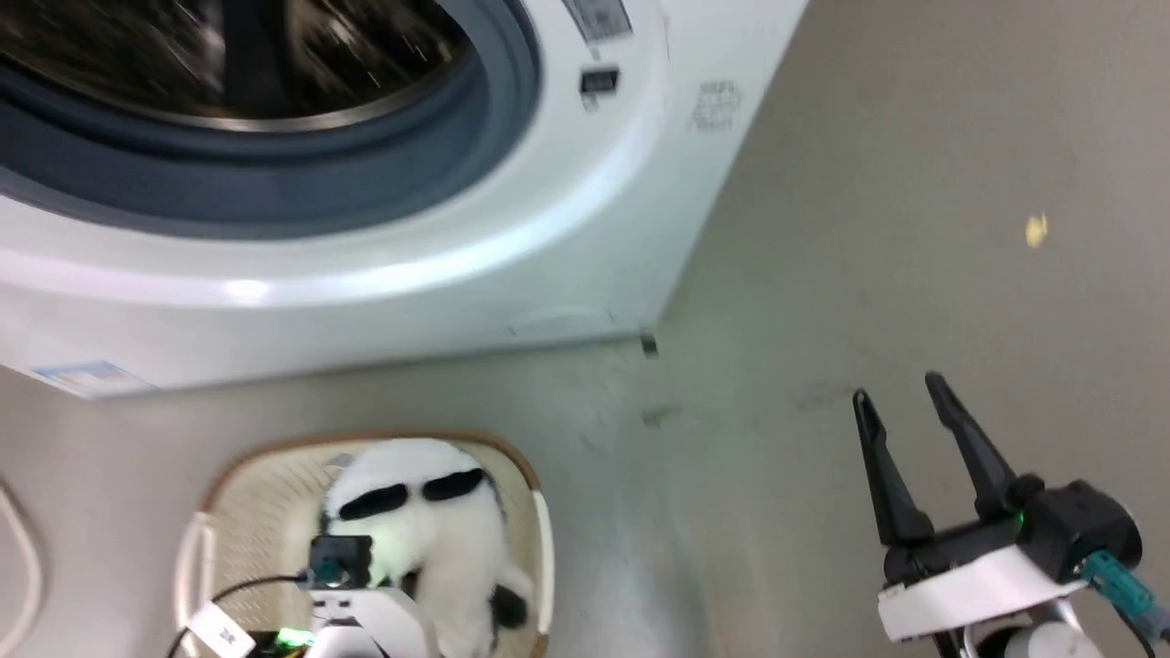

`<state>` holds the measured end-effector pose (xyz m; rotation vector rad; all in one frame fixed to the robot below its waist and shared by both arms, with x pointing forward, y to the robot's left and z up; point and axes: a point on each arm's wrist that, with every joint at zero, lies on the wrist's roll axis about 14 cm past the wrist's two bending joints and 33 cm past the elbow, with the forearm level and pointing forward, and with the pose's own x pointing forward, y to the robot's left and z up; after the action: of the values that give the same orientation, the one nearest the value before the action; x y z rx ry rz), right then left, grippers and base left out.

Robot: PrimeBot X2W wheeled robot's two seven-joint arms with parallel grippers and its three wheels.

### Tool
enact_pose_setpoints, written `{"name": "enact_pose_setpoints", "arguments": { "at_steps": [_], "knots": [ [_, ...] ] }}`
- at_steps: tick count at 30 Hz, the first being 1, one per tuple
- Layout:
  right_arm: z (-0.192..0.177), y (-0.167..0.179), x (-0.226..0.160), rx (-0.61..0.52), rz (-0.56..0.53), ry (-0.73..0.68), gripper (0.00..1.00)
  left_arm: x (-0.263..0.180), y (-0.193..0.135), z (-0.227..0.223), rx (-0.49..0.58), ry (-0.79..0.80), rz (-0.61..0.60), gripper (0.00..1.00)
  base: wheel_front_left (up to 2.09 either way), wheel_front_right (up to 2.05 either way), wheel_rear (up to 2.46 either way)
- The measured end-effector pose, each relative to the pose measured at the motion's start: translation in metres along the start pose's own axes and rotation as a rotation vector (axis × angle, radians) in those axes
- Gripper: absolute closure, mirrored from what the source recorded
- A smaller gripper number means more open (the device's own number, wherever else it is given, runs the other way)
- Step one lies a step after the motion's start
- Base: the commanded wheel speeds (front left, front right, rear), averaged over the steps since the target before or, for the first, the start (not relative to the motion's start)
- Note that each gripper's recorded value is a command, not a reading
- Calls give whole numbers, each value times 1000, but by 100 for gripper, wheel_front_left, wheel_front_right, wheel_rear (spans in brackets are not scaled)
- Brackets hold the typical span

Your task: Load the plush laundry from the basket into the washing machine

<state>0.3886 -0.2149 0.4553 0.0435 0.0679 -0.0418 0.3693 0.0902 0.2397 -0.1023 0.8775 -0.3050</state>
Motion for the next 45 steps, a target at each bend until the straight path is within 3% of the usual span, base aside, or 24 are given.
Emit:
{"name": "enact_pose_setpoints", "arguments": {
  "at_steps": [11,20,32,39,45],
  "knots": [
    [39,20,-22,8,61,-118,0,-95,-25,153,12,-644,-57,100,0,0,0],
    [40,21,-29,11,60,-118,0,-152,-27,232,59,-945,-64,100,0,0,0],
    [22,-9,-13,15,-32,-59,0,-123,-8,369,156,-1049,-39,100,0,0,0],
    [3,-34,4,51,-113,-11,0,-67,16,438,200,-1007,23,100,0,0,0],
    [-16,-49,10,54,-160,44,0,-14,30,463,195,-1009,47,100,0,0,0]
  ]
}}
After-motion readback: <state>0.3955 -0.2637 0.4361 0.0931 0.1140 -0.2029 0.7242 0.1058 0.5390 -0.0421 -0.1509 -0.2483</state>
